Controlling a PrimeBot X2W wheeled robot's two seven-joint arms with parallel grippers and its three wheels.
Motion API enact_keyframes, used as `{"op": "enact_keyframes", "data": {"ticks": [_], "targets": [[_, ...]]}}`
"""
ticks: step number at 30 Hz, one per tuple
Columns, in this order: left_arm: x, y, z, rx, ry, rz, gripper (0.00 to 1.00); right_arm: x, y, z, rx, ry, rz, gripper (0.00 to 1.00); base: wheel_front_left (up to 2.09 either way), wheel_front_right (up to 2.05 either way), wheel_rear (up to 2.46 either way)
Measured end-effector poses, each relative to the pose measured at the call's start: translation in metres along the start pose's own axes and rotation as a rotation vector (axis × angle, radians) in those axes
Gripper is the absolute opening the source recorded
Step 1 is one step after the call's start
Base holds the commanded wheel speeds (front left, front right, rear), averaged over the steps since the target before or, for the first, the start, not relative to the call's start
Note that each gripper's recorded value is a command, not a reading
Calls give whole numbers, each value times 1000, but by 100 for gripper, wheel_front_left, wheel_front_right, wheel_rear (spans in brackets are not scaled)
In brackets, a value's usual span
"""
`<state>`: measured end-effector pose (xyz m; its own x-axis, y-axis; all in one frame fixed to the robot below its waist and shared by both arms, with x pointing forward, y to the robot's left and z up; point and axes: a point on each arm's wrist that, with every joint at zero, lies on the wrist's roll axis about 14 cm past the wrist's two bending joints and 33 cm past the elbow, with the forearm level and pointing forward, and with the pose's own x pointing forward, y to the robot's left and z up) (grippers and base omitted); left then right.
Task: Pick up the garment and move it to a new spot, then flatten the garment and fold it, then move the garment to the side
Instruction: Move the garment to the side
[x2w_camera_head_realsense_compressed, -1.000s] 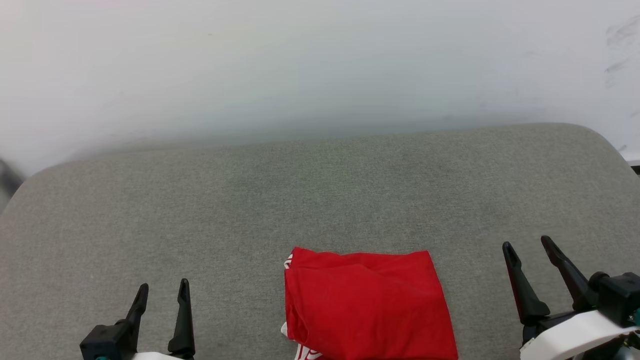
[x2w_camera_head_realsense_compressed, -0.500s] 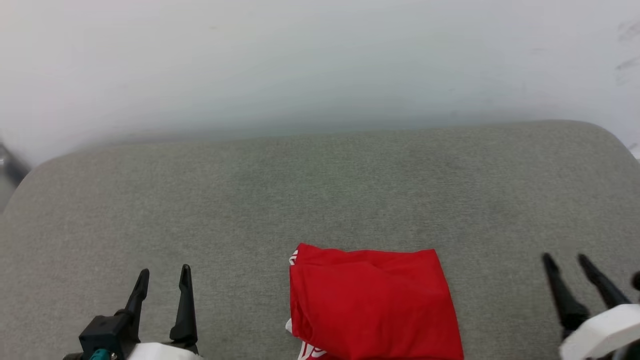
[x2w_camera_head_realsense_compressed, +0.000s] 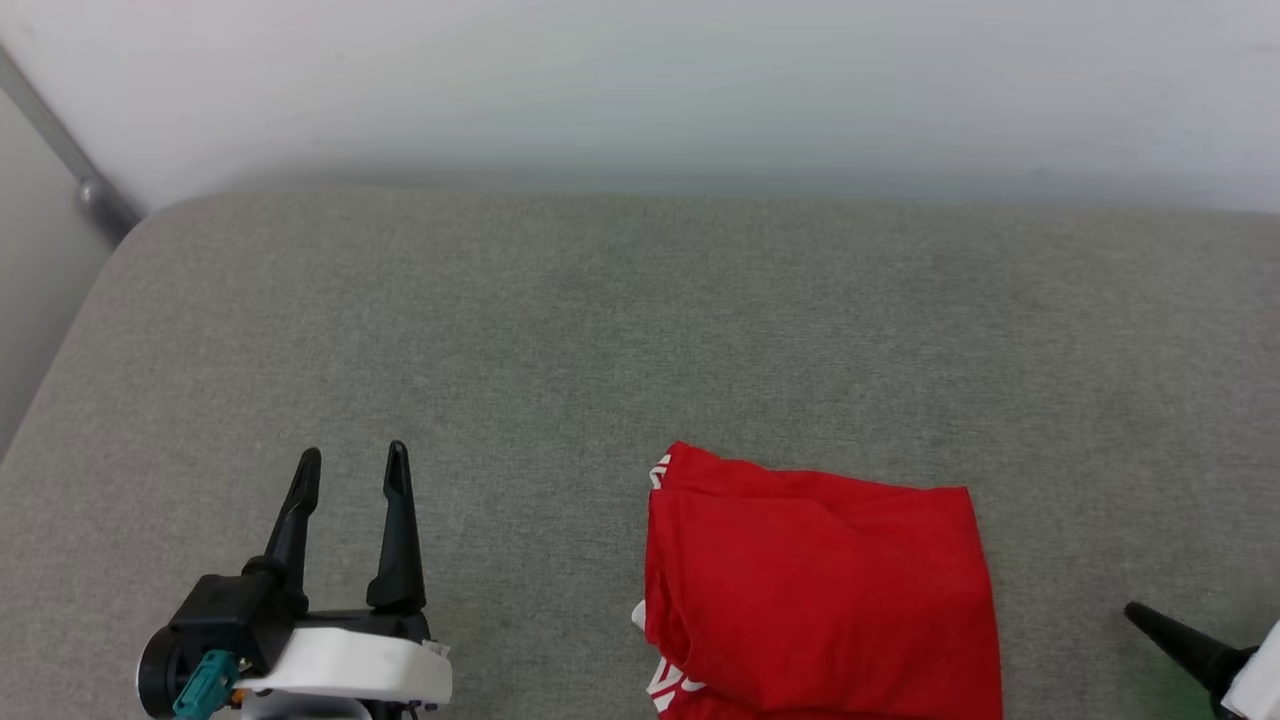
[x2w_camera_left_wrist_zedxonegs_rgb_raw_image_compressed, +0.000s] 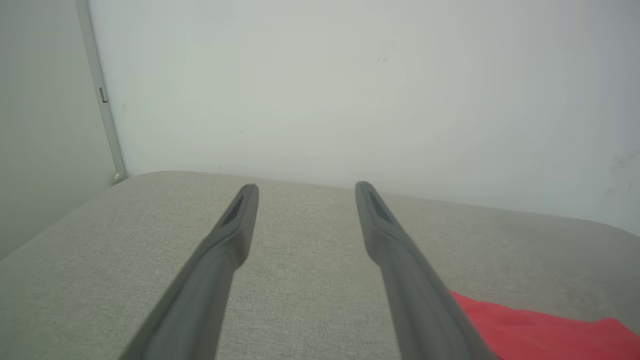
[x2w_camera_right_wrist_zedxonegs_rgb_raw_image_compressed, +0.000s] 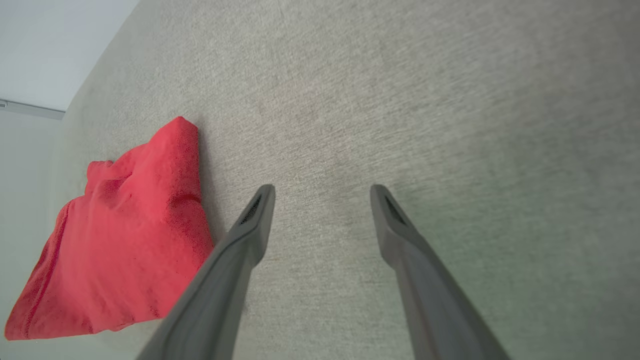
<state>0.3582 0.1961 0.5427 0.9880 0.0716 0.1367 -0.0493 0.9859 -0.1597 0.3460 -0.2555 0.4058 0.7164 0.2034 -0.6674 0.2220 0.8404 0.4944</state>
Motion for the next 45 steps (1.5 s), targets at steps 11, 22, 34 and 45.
{"op": "enact_keyframes", "data": {"ticks": [11,22,34,45], "targets": [[15,4,-26,-5,55,24,100,56,102,-62,301,366,348,100,0,0,0],[18,1,-27,6,50,1,100,57,123,-76,212,427,378,0,0,0,0],[33,-50,-32,14,51,-184,100,25,63,-23,-319,175,88,0,0,0,0],[95,-180,-41,-44,17,-532,100,-15,-31,49,-354,-82,-226,0,0,0,0]]}}
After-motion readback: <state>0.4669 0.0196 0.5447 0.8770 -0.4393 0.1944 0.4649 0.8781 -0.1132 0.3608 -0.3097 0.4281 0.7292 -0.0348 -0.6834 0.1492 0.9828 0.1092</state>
